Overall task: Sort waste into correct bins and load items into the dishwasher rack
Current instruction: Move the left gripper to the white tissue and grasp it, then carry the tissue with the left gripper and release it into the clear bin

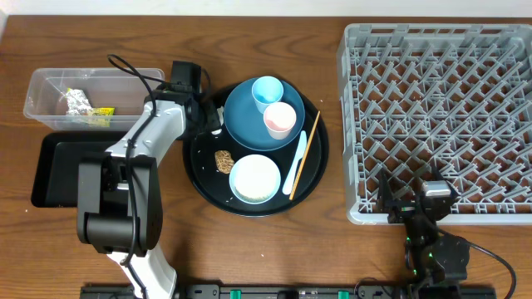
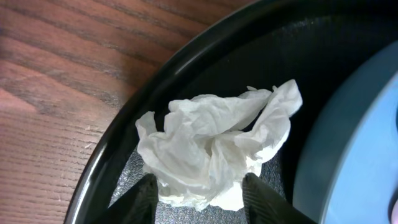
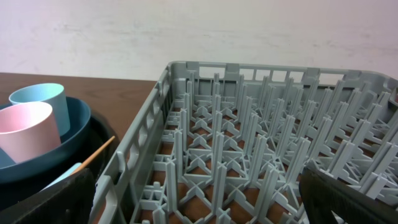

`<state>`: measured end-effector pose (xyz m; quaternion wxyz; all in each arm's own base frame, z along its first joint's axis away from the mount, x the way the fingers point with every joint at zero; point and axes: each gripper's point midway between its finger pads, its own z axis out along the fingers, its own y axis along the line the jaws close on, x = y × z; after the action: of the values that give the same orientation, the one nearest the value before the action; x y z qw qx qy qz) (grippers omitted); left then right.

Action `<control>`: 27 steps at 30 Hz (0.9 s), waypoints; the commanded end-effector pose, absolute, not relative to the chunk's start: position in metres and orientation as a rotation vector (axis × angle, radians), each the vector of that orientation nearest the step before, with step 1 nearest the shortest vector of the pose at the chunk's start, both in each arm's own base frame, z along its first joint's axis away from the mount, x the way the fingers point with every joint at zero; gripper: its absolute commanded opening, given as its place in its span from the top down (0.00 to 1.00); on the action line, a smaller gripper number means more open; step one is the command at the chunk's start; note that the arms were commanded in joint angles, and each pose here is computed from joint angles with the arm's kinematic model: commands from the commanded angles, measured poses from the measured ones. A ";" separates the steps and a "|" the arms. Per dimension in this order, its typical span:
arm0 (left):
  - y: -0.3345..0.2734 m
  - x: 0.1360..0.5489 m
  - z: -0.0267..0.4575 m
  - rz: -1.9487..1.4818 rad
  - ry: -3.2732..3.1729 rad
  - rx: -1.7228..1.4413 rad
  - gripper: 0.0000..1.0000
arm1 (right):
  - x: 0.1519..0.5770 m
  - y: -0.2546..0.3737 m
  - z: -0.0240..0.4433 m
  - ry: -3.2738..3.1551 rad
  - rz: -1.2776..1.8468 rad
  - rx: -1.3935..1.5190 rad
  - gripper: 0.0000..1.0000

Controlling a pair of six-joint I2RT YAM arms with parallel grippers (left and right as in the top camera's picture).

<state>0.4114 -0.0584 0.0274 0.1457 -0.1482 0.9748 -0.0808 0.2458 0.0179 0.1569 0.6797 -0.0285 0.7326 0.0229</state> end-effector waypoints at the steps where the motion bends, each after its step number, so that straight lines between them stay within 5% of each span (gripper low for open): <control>1: -0.059 0.405 0.013 -0.224 2.846 -0.430 0.55 | 0.246 0.018 0.156 1.646 0.041 -0.067 0.01; 2: -0.059 0.405 0.011 -0.223 2.852 -0.431 0.57 | 0.246 0.018 0.156 1.646 0.041 -0.067 0.01; 5: -0.059 0.404 0.006 -0.219 2.862 -0.433 0.90 | 0.246 0.018 0.156 1.646 0.041 -0.067 0.01; 6: -0.059 0.405 0.006 -0.221 2.856 -0.432 0.94 | 0.246 0.018 0.156 1.646 0.041 -0.067 0.01; 12: -0.059 0.414 0.034 -0.228 2.820 -0.380 0.94 | 0.246 0.018 0.156 1.646 0.041 -0.067 0.01; 27: -0.042 0.398 0.201 -0.190 2.473 -0.313 0.94 | 0.246 0.018 0.156 1.646 0.041 -0.067 0.01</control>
<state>0.3998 -0.0546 0.1734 0.2762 -0.1184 0.9484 -0.1009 0.2458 0.0178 0.1569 0.6797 -0.0282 0.7326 0.0229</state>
